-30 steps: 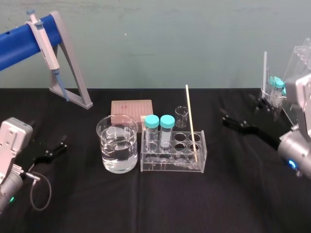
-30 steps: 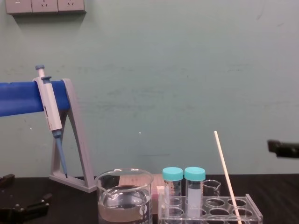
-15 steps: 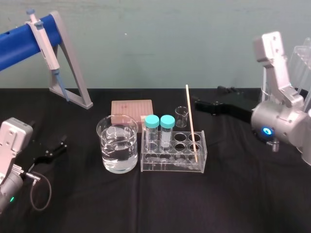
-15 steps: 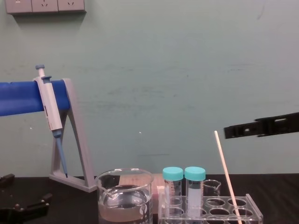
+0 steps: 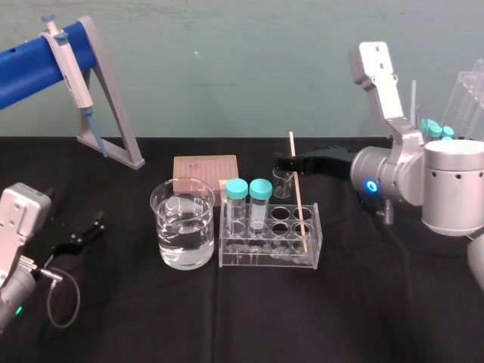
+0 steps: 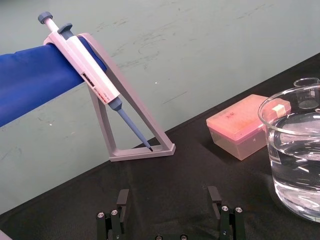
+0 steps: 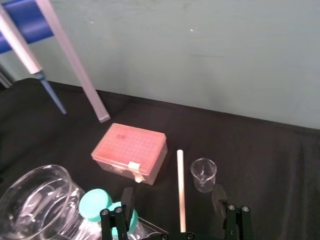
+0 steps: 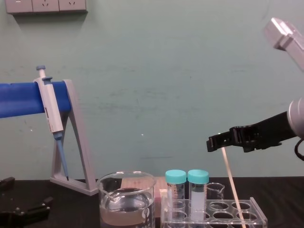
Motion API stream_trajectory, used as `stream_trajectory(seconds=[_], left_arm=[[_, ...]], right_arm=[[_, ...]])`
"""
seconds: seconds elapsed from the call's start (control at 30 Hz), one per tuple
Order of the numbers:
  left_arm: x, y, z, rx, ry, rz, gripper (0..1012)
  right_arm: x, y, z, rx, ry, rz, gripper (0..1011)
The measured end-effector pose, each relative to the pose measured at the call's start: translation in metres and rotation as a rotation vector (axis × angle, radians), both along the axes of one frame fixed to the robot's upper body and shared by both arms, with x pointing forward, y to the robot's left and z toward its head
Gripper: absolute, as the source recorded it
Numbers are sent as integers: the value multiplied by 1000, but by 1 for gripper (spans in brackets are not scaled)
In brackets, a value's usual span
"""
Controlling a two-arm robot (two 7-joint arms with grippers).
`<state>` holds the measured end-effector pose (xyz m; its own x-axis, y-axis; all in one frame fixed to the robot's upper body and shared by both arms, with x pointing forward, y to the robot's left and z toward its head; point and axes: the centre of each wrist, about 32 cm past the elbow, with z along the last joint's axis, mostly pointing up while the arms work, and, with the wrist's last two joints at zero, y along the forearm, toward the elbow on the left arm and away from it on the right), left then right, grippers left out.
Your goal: Hold the thermometer with one hand and immerse one end into the beaker, then reinsert it into the test tube rack.
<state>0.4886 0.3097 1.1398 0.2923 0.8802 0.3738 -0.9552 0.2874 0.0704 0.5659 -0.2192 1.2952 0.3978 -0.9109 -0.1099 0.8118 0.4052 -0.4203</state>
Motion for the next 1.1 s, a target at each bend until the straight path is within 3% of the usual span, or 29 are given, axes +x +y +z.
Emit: stream_trajectory(seconds=[0.3, 0.63, 1.1], left_arm=[[0, 0, 0, 0, 0, 0, 1004], [0, 0, 0, 0, 0, 0, 1004], [0, 0, 0, 0, 0, 0, 1004]], right_arm=[[5, 7, -7, -18, 27, -64, 1003], [9, 10, -15, -31, 46, -82, 1003], [11, 14, -22, -38, 22, -81, 1003]])
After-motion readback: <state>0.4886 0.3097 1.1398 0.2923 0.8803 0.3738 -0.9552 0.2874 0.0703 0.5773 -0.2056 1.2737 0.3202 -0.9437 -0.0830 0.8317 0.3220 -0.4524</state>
